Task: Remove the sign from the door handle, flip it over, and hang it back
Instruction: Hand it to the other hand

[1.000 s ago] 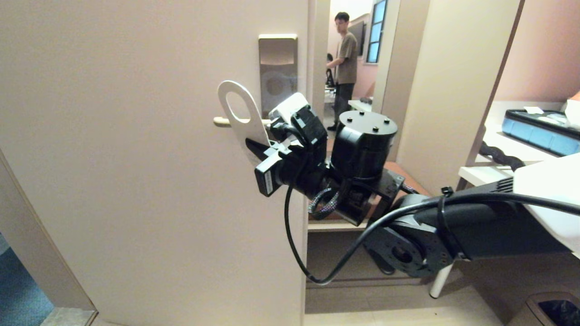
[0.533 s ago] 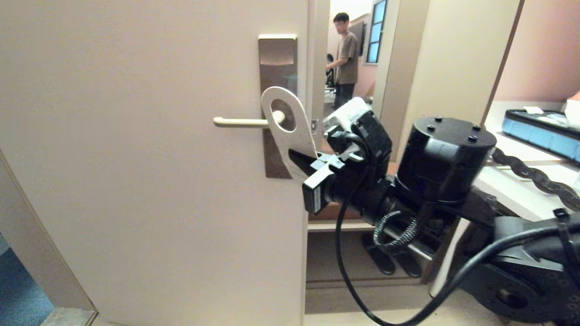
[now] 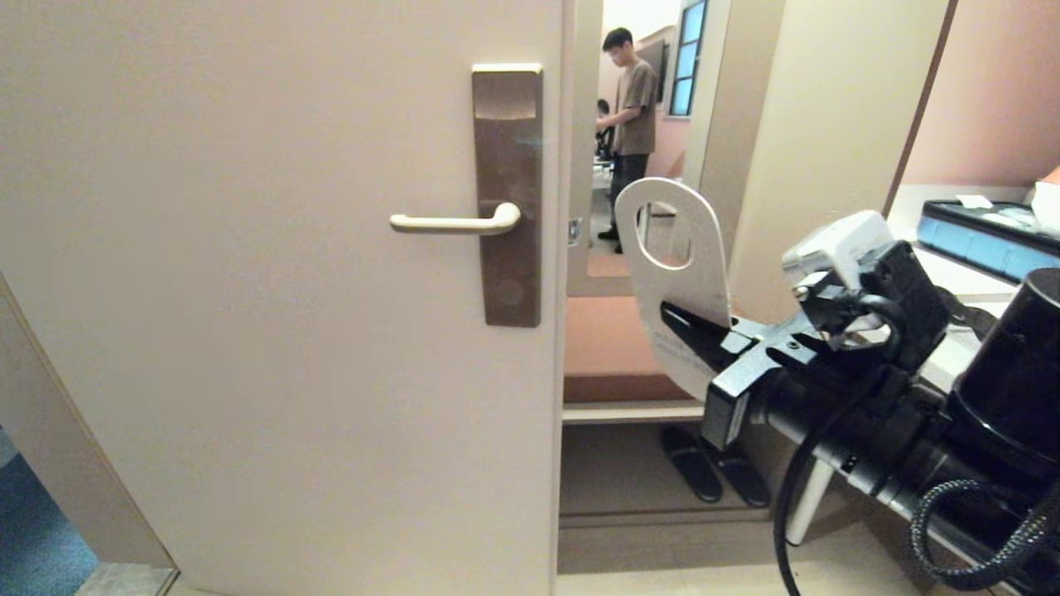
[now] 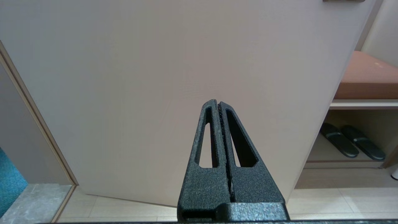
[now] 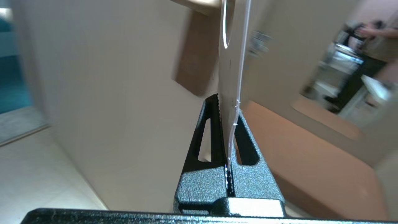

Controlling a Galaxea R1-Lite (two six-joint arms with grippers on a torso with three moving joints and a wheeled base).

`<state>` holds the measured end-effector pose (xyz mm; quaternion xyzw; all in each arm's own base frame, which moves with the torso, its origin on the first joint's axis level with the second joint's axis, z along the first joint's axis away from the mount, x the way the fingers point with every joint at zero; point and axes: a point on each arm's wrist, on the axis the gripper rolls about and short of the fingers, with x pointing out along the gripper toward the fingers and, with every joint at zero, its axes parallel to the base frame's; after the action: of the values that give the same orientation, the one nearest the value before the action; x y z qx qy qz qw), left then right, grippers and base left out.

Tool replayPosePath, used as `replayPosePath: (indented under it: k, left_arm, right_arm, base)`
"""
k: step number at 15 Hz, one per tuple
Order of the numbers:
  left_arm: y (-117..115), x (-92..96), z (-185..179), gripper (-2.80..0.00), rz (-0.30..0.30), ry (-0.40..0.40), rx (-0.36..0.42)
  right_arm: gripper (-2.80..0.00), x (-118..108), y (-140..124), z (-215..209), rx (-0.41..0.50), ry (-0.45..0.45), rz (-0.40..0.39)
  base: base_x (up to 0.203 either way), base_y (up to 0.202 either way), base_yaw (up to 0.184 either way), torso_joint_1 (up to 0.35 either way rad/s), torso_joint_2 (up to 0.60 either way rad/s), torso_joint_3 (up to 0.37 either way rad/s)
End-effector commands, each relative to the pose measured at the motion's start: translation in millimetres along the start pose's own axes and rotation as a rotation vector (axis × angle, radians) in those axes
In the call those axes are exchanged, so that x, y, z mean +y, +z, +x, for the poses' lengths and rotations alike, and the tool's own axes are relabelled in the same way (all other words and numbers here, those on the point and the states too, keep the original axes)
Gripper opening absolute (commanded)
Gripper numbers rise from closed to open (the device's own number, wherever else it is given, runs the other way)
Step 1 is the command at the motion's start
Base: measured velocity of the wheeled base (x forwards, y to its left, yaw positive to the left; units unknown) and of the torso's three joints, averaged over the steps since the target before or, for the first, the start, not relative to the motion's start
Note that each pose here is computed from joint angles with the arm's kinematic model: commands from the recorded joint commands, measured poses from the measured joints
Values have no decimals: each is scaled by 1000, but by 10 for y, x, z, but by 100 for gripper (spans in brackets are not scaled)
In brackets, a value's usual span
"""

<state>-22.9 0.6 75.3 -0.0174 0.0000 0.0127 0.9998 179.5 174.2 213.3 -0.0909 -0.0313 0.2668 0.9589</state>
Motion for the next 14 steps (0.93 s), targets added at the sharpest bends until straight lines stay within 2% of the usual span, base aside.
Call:
replayPosePath:
  k: [1, 4, 6, 11, 14]
  left_arm:
    - [0, 0, 1, -280, 0, 1, 1]
    - [0, 0, 1, -280, 0, 1, 2]
    - [0, 0, 1, -280, 0, 1, 1]
    - [0, 0, 1, -280, 0, 1, 1]
    - [0, 0, 1, -280, 0, 1, 1]
  right_arm:
    - [-280, -84, -13, -171, -6, -22, 1]
    - [-280, -96, -80, -236, 15, -22, -3]
    - [-280, -171, -120, -230, 31, -55, -6]
    - [-280, -496, -255, -324, 81, -201, -15]
    - [-280, -723, -462, -618, 153, -327, -34]
  base:
    - [0, 0, 0, 0, 0, 0]
    - [0, 0, 0, 0, 0, 0]
    - [0, 0, 0, 0, 0, 0]
    - [0, 0, 0, 0, 0, 0]
    - [0, 0, 0, 0, 0, 0]
